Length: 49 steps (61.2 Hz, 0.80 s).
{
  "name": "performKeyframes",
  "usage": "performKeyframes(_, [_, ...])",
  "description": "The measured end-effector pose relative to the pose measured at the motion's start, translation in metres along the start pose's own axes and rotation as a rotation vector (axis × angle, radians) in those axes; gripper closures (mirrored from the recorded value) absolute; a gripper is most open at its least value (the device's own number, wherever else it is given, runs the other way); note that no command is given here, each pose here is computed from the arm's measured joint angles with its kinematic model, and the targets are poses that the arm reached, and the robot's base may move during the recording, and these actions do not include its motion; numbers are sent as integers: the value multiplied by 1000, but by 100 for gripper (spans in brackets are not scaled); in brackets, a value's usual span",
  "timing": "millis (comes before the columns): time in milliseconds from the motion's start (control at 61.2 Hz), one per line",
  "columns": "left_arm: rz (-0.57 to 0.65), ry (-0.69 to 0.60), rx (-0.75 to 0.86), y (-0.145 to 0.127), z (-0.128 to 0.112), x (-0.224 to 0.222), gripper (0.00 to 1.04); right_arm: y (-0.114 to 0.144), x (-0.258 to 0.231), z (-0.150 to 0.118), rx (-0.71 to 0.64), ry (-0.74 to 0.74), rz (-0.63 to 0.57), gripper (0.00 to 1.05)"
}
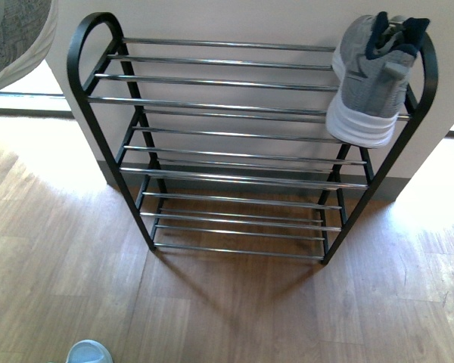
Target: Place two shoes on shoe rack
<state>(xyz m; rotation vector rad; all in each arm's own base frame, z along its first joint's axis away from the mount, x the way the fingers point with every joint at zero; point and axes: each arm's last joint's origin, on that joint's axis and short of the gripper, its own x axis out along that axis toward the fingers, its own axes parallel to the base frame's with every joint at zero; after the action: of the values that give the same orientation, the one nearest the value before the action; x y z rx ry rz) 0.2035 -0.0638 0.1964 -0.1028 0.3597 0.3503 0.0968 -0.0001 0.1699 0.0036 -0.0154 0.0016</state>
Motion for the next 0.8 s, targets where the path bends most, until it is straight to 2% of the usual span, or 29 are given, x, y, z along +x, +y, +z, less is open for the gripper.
performKeyframes(409, [-34,11,5,-3,-1,-1,103,0,0,0,0,0,-7,9])
performKeyframes(654, [-11,2,4,-2,-1,-1,103,0,0,0,0,0,-5,9])
performKeyframes(719, [-7,-44,-36,-4,2,5,103,0,0,0,0,0,-3,9])
performKeyframes(801, [-37,-6,-57,-11,11,21,103,0,0,0,0,0,-3,9])
